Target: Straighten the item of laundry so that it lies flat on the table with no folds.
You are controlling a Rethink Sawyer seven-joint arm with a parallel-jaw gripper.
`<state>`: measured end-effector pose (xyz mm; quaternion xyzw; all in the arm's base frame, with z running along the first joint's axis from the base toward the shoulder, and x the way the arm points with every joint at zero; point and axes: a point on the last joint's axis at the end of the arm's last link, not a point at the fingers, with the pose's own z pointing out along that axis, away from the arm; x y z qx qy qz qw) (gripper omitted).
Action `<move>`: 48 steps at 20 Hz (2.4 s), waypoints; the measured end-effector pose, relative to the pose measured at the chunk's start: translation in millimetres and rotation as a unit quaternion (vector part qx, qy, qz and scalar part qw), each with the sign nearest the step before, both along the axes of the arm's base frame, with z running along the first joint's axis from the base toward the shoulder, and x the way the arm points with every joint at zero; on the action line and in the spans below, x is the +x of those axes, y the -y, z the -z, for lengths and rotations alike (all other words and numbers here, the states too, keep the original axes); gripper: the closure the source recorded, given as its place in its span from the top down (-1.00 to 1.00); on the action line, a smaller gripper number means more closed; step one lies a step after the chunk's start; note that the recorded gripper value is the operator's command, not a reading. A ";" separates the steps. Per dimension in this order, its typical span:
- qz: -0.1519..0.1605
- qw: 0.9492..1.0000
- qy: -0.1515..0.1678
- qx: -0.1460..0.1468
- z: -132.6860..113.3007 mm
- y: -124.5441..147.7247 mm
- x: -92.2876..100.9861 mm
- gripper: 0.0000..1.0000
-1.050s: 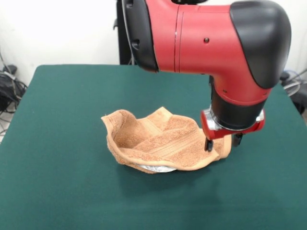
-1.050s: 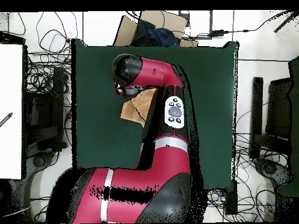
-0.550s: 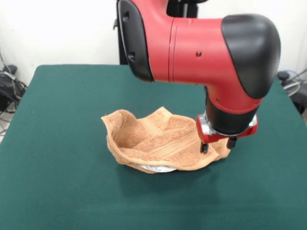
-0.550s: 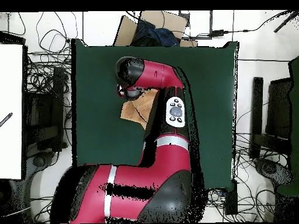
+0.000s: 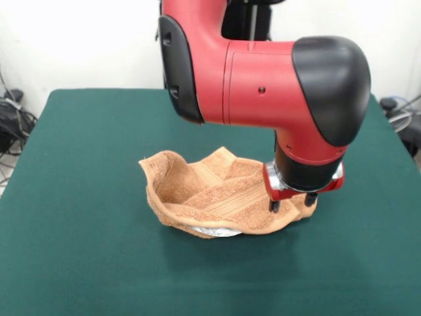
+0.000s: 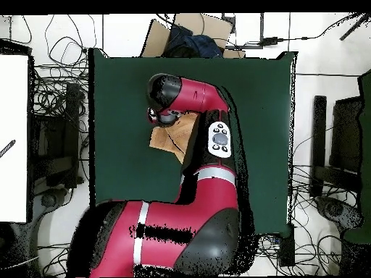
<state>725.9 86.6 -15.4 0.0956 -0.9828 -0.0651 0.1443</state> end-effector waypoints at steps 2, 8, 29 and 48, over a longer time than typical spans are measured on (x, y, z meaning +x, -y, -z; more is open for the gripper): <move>0.001 1.000 0.000 0.000 -0.1 0.9 0.2 1.00; 0.001 1.000 0.000 0.000 -0.7 1.1 0.1 -1.00; 0.001 1.000 0.010 -0.001 -14.1 1.7 5.9 -1.00; 0.001 1.000 0.014 -0.002 -14.2 1.8 7.0 1.00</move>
